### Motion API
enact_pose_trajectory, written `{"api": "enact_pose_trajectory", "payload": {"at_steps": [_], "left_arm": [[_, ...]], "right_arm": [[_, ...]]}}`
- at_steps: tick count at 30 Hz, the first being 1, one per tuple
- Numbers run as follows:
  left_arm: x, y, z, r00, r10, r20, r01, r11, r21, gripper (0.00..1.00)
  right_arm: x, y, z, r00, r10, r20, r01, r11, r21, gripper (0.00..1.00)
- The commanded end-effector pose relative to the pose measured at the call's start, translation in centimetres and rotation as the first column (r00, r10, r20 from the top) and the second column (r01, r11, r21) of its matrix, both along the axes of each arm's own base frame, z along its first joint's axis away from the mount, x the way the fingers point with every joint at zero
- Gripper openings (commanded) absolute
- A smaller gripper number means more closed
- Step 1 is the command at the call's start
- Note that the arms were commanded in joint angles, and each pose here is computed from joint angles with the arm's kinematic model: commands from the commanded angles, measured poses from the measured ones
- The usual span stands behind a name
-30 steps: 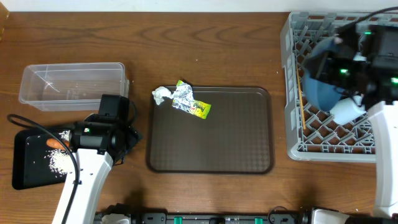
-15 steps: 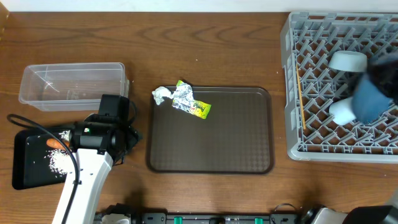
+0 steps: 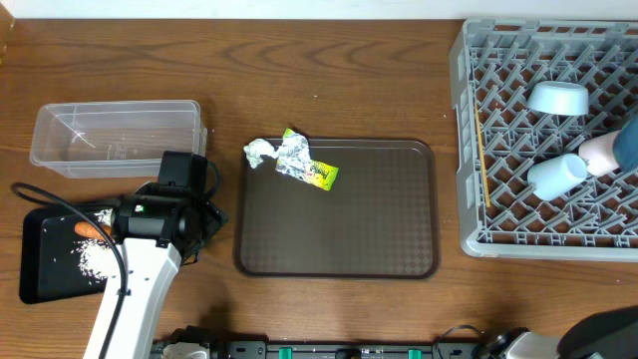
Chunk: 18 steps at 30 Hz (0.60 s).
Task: Sort waste into correct bins and load items into the dishwasher rack
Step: 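Release the blue bowl upright at the back of the rack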
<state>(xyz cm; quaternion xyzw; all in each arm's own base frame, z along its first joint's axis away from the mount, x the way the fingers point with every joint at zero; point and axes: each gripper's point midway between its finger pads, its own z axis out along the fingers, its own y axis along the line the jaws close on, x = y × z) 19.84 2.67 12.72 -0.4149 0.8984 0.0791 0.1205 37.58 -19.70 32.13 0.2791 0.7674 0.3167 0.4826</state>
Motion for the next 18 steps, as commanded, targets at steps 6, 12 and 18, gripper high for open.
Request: {"api": "enact_pose_trajectory", "payload": {"at_steps": [6, 12, 18], "left_arm": [[-0.2, 0.4, -0.1, 1.0, 0.016, -0.011, -0.016, 1.0, 0.016, 0.98], [-0.2, 0.4, -0.1, 1.0, 0.016, -0.011, -0.016, 1.0, 0.016, 0.98], [-0.2, 0.4, -0.1, 1.0, 0.016, -0.011, -0.016, 1.0, 0.016, 0.98]], "right_arm": [[5.0, -3.3, -2.0, 0.997, -0.019, 0.076, 0.01, 0.992, 0.122, 0.01], [9.9, -3.7, -2.9, 0.98, 0.014, 0.196, -0.038, 0.992, 0.12, 0.01], [13.4, -0.8, -0.8, 0.926, 0.1, 0.364, -0.112, 0.994, 0.011, 0.03]]}}
